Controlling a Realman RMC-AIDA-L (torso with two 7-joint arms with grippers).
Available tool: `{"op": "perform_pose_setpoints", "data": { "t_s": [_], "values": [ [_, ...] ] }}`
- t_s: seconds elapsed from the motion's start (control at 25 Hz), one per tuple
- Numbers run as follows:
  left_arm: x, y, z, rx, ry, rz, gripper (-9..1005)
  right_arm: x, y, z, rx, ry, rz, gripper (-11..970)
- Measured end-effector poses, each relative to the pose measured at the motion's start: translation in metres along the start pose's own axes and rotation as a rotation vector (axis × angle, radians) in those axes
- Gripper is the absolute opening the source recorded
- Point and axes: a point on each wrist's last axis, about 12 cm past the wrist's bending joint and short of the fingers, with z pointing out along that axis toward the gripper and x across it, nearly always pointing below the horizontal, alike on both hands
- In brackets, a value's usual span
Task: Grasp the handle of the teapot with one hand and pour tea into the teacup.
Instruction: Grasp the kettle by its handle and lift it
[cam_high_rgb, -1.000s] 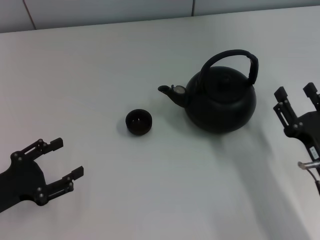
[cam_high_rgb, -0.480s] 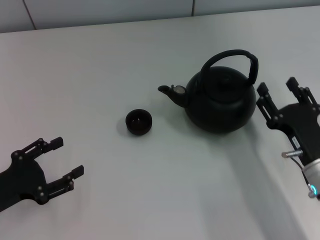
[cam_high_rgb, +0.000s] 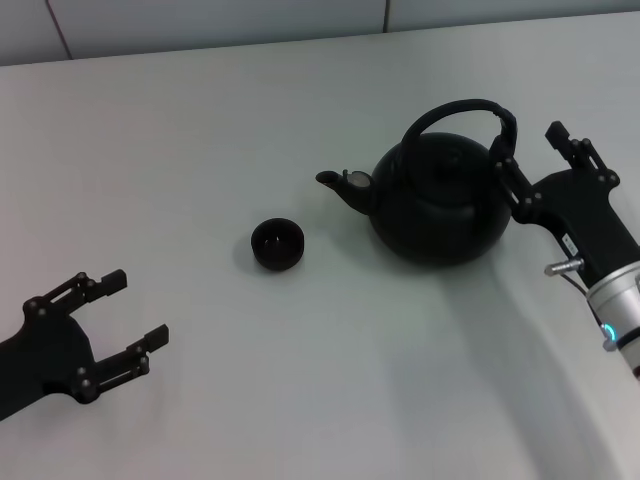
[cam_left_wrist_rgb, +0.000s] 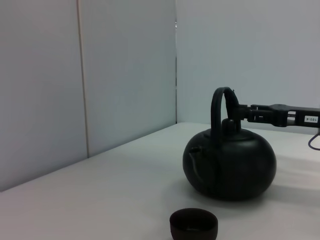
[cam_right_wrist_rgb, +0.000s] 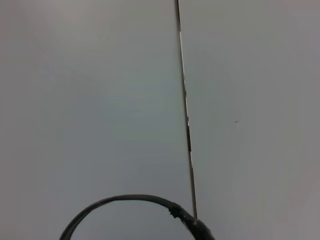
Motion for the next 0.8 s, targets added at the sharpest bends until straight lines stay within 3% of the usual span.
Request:
{"op": "perform_pose_setpoints", "data": {
  "t_s": [0.48,0.8],
  "values": [
    [0.0,-0.001,0.003,-0.017,-0.015,-0.008,792,0.001,-0.002,0.009,-0.009,0.025,-0.013,682],
    [-0.001,-0.001,0.003,-0.022,-0.021,-0.01,789,0.001,-0.002,0.008,-0.017,0.022,-0.021,531]
  ]
}}
